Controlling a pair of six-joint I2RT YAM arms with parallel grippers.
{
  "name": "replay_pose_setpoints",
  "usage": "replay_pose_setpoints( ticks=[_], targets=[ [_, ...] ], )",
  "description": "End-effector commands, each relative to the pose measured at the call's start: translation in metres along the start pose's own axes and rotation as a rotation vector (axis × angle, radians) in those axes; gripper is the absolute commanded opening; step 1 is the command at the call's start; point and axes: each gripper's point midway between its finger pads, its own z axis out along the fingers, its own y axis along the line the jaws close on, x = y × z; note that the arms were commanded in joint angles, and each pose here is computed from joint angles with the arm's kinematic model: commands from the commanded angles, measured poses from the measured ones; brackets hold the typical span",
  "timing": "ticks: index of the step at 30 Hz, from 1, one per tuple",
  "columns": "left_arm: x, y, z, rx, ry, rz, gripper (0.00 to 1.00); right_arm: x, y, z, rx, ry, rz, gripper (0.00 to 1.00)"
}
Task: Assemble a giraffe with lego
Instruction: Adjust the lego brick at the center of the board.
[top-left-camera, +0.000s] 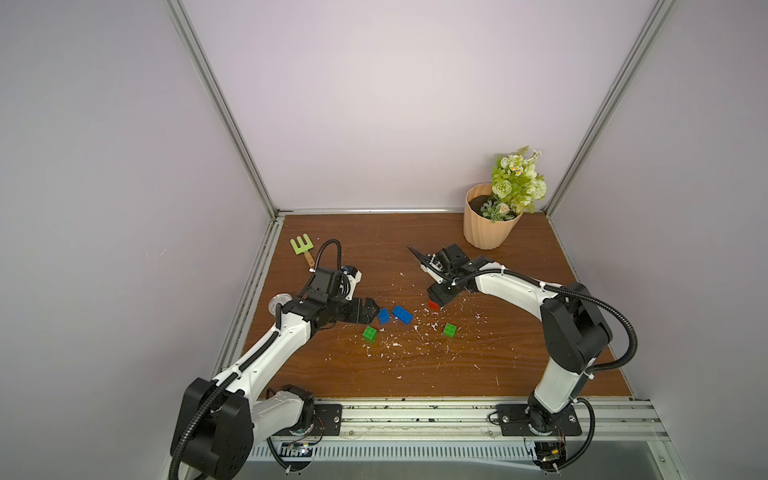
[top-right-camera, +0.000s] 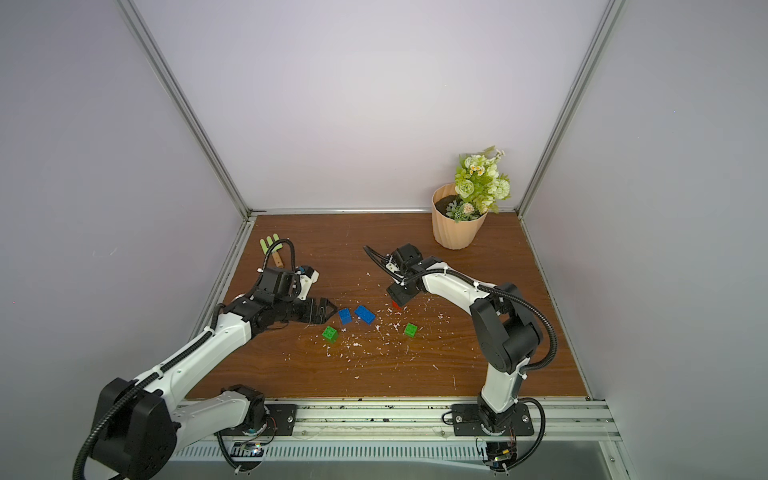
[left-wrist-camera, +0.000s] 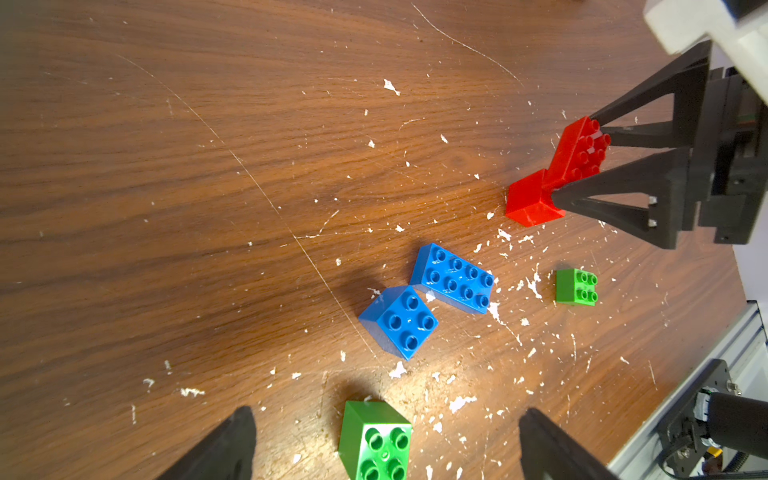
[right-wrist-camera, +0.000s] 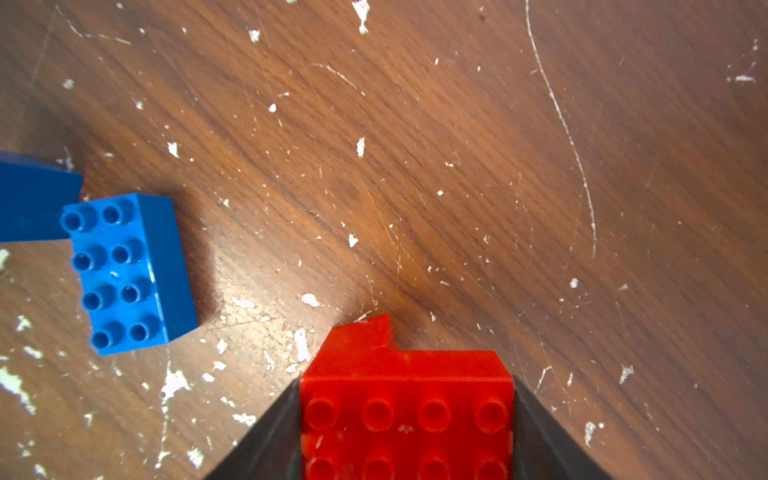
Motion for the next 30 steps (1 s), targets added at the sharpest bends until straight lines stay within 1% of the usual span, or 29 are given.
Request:
replay_pose_setpoints(
  ticks=[1,7,12,16,18,21,27,30],
  targets=[
    [-0.009,-0.003,-0.004,0.011,-0.015,0.003,0.99,0.014,-0.003,0.006,0.011,0.068,-0.030,0.63],
    [-0.009,-0.003,-0.004,0.011,-0.017,0.003,1.00,0.023,-0.005,-0.001,0.033,0.091,-0.008,0.63],
    [-0.010,-0.003,-0.004,0.011,-0.018,0.002,1.00,0.031,0.000,0.002,0.010,0.112,0.073,0.62],
    [-0.008,-0.003,-0.004,0.010,-0.017,0.002,1.00,0.037,0.004,0.004,0.018,0.129,0.146,0.62],
    [-0.009,-0.003,-0.004,0.010,-0.020,0.000,0.99,0.031,0.008,-0.002,0.023,0.091,0.185,0.61],
    [-0.009,-0.002,-0.004,0.007,-0.021,-0.001,0.99,0.022,0.014,-0.015,-0.007,0.036,0.244,0.61],
    [-0.009,-0.002,-0.005,0.006,-0.025,-0.003,1.00,-0.006,0.002,-0.048,0.038,-0.096,0.317,0.62],
    [-0.011,-0.002,-0.006,0.004,-0.031,-0.002,1.00,-0.015,-0.007,-0.058,0.038,-0.139,0.361,0.62]
  ],
)
